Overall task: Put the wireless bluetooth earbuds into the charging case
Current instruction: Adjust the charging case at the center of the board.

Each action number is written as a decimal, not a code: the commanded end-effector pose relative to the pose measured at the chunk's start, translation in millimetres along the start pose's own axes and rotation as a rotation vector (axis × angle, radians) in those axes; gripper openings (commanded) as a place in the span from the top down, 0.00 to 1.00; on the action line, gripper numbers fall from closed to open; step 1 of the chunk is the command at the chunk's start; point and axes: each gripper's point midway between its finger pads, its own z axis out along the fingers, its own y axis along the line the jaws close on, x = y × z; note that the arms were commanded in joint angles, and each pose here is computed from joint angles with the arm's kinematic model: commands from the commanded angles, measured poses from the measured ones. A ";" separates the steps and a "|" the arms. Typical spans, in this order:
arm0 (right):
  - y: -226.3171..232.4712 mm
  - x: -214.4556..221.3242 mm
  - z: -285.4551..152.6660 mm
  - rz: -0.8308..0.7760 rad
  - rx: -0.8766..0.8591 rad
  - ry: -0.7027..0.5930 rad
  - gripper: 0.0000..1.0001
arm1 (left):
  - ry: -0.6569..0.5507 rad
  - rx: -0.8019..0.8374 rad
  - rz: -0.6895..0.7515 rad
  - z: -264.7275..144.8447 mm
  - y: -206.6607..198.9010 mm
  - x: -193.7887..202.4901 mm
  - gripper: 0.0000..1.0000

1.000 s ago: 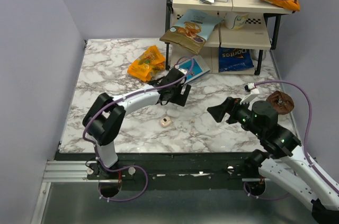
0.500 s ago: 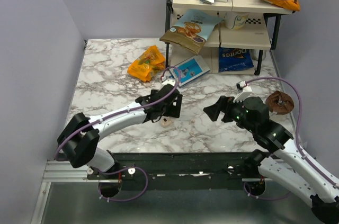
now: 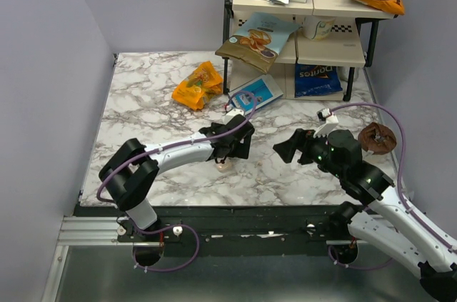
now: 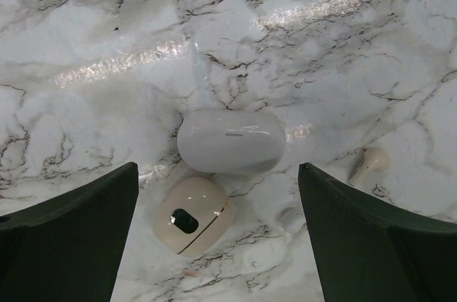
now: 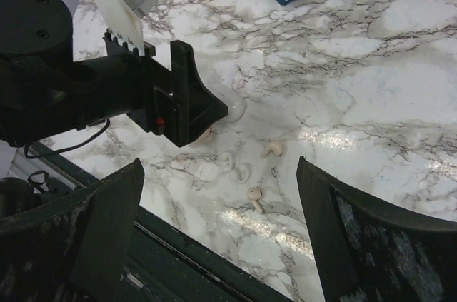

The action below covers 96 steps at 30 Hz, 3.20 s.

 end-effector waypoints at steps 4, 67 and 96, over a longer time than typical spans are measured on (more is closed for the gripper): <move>-0.6 1.1 3.9 -0.009 -0.005 -0.001 0.04 | 0.016 -0.033 -0.013 11.6 -2.5 -0.8 0.01; 6.6 -3.4 -9.2 0.029 -0.045 -0.032 0.03 | -0.070 -0.538 -1.104 13.7 38.9 -9.1 0.73; -6.5 -6.8 -19.6 -0.011 0.010 -0.065 0.03 | -0.116 -0.475 -0.743 5.6 52.5 -65.0 0.05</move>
